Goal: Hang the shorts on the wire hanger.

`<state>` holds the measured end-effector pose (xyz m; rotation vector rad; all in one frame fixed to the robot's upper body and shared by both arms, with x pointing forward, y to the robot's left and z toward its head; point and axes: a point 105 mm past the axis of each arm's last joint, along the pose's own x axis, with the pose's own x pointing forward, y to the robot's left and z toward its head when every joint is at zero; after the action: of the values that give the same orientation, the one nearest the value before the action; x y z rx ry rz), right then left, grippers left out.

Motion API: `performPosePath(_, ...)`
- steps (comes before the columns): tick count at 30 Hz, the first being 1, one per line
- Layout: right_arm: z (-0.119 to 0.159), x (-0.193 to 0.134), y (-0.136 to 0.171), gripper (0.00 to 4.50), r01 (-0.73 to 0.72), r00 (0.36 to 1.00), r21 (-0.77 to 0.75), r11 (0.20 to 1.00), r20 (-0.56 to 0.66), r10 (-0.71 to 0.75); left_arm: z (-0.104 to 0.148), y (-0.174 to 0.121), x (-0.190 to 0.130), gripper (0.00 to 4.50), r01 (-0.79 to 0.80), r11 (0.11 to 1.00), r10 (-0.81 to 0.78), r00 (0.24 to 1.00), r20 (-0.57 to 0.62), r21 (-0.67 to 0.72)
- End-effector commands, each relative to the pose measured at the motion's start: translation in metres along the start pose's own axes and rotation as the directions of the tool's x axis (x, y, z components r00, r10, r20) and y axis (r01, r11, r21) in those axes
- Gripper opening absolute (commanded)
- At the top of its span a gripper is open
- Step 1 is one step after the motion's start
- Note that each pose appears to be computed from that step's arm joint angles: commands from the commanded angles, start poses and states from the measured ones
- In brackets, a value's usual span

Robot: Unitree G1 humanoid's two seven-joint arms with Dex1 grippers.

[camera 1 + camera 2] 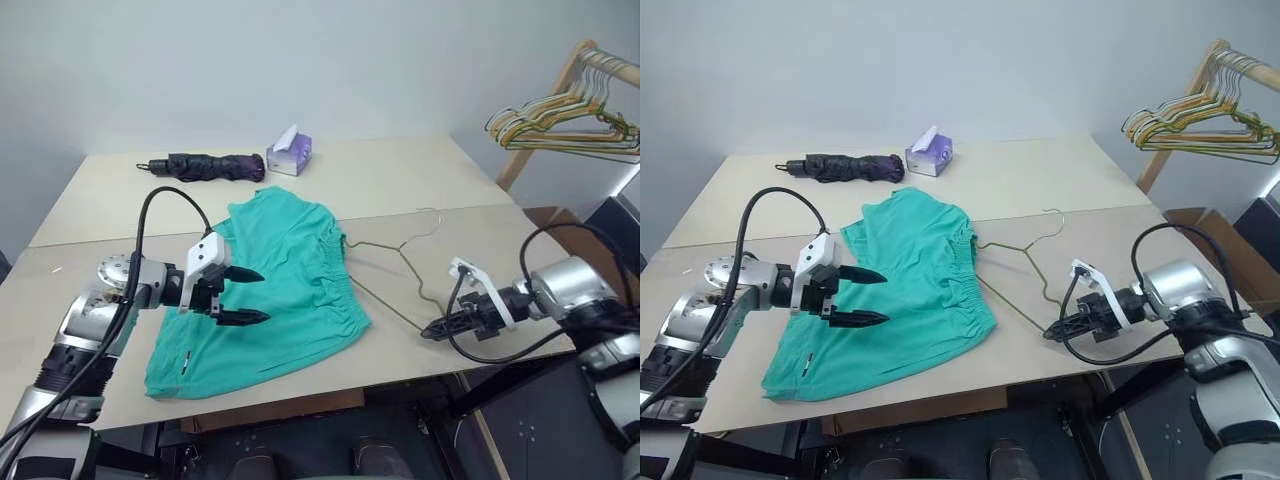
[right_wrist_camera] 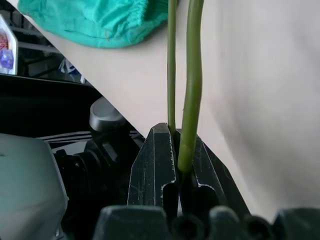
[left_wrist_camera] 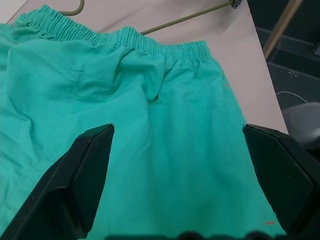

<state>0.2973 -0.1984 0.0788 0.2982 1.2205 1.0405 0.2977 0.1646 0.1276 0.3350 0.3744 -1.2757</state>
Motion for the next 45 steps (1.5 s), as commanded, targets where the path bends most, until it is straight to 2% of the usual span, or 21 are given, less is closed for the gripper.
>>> performPosePath(1,0.015,-0.002,-0.004,0.0,0.021,1.0,-0.024,0.999,0.003,-0.021,0.008,0.0,-0.002,4.45,-0.018,0.999,0.017,1.0,0.015,0.046)
performPosePath(8,0.034,0.002,-0.013,0.0,0.062,0.998,-0.02,0.998,0.028,-0.062,0.005,-0.003,-0.001,4.45,-0.031,0.999,0.03,0.999,0.013,0.042)
performPosePath(15,0.052,-0.007,-0.02,0.0,0.11,0.976,0.018,0.994,0.187,-0.111,0.006,-0.002,-0.003,4.45,-0.042,0.998,0.042,0.999,0.02,0.04)
performPosePath(16,0.055,-0.007,-0.019,0.0,0.112,0.972,-0.007,0.994,0.21,-0.108,0.007,-0.002,-0.003,4.45,-0.043,0.998,0.043,0.999,0.023,0.039)
performPosePath(19,0.065,-0.005,-0.009,0.0,0.127,0.963,-0.224,0.966,0.262,-0.065,0.008,-0.001,-0.004,4.45,-0.045,0.998,0.044,0.999,0.028,0.039)
performPosePath(21,0.069,-0.005,0.009,0.0,0.111,0.947,-0.38,0.918,0.319,0.018,0.009,-0.001,-0.005,4.45,-0.046,0.998,0.045,0.999,0.031,0.044)
performPosePath(23,0.065,-0.005,0.028,0.0,0.07,0.932,-0.472,0.879,0.345,0.111,0.011,0.001,-0.005,4.45,-0.055,0.997,0.053,0.998,0.037,0.05)
performPosePath(25,0.065,0.006,0.032,0.0,0.095,0.922,-0.495,0.863,0.37,0.111,0.012,0.002,-0.007,4.45,-0.061,0.997,0.059,0.997,0.042,0.049)
performPosePath(30,0.092,0.026,0.019,0.0,0.236,0.903,-0.442,0.865,0.429,-0.027,0.012,0.004,-0.007,4.45,-0.059,0.997,0.057,0.998,0.041,0.058)
performPosePath(32,0.099,0.021,0.021,0.0,0.285,0.896,-0.487,0.826,0.441,-0.049,0.018,0.006,-0.009,4.45,-0.063,0.995,0.059,0.997,0.058,0.074)
performPosePath(35,0.101,0.012,0.023,0.0,0.359,0.894,-0.581,0.731,0.44,-0.089,0.044,0.009,-0.019,4.45,-0.068,0.994,0.053,0.985,0.162,0.089)
performPosePath(38,0.094,0.01,0.027,0.0,0.399,0.91,-0.729,0.557,0.391,-0.14,0.077,0.013,-0.041,4.45,-0.078,0.99,0.041,0.958,0.284,0.12)
performPosePath(40,0.089,0.011,0.032,0.0,0.388,0.92,-0.792,0.472,0.361,-0.151,0.095,0.019,-0.056,4.45,-0.101,0.984,0.047,0.942,0.332,0.146)
performPosePath(43,0.09,0.015,0.041,0.0,0.373,0.928,-0.832,0.41,0.342,-0.149,0.117,0.032,-0.076,4.45,-0.142,0.972,0.067,0.931,0.359,0.186)
performPosePath(45,0.092,0.021,0.049,0.0,0.361,0.933,-0.857,0.367,0.33,-0.145,0.126,0.041,-0.087,4.45,-0.161,0.96,0.079,0.94,0.332,0.228)
